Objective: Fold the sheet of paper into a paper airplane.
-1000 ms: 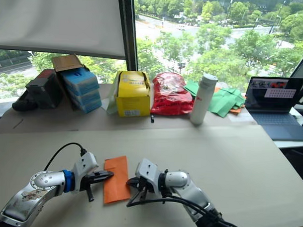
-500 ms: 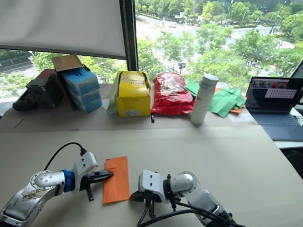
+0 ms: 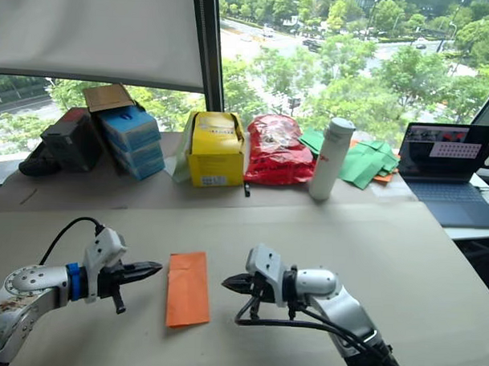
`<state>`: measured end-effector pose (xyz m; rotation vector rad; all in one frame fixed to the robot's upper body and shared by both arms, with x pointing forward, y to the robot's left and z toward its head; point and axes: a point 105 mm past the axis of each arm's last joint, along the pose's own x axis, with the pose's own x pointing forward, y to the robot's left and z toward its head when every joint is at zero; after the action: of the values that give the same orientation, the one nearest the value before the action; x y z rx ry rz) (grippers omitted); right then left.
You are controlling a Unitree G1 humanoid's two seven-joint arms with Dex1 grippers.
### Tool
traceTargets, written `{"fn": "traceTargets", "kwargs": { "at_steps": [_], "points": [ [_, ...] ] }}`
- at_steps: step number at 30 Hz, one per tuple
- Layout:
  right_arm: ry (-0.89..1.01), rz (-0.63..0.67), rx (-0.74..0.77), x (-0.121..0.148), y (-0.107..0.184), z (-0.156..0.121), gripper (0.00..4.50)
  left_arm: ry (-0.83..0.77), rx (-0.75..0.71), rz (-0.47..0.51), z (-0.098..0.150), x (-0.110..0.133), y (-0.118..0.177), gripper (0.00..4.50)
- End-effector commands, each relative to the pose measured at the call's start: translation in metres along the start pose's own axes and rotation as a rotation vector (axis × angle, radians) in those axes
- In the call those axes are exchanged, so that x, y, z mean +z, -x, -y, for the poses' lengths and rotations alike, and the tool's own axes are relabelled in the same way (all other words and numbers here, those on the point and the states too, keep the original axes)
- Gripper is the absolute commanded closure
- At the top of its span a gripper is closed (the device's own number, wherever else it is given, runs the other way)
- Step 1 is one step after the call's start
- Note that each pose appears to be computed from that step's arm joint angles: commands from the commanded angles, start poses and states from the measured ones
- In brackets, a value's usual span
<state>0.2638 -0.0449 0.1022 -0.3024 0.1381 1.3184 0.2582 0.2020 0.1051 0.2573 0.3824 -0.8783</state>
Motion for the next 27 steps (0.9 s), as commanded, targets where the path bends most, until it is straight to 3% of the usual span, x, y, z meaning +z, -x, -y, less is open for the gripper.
{"fn": "traceTargets", "kwargs": {
  "at_steps": [1,5,9,15,22,27],
  "points": [
    [-0.002,0.022,-0.018,0.006,0.005,-0.002,4.49,-0.016,-0.041,-0.022,0.009,-0.005,-0.001,4.50],
    [-0.013,0.028,-0.039,0.007,0.005,-0.002,4.49,-0.005,-0.078,-0.045,0.018,-0.016,-0.010,4.50],
    [-0.022,0.038,-0.060,0.011,0.006,-0.001,4.49,0.011,-0.085,0.055,0.020,0.005,-0.024,4.50],
    [-0.030,0.056,-0.086,0.018,0.009,0.003,4.49,0.007,-0.148,0.114,0.034,0.021,-0.043,4.50],
    [0.031,0.132,-0.080,0.057,-0.010,0.014,4.49,-0.018,-0.206,0.143,0.043,0.030,-0.070,4.50],
    [0.091,0.059,-0.103,0.057,-0.026,0.023,4.49,-0.026,-0.215,0.154,0.045,0.033,-0.077,4.50]
  ]
}}
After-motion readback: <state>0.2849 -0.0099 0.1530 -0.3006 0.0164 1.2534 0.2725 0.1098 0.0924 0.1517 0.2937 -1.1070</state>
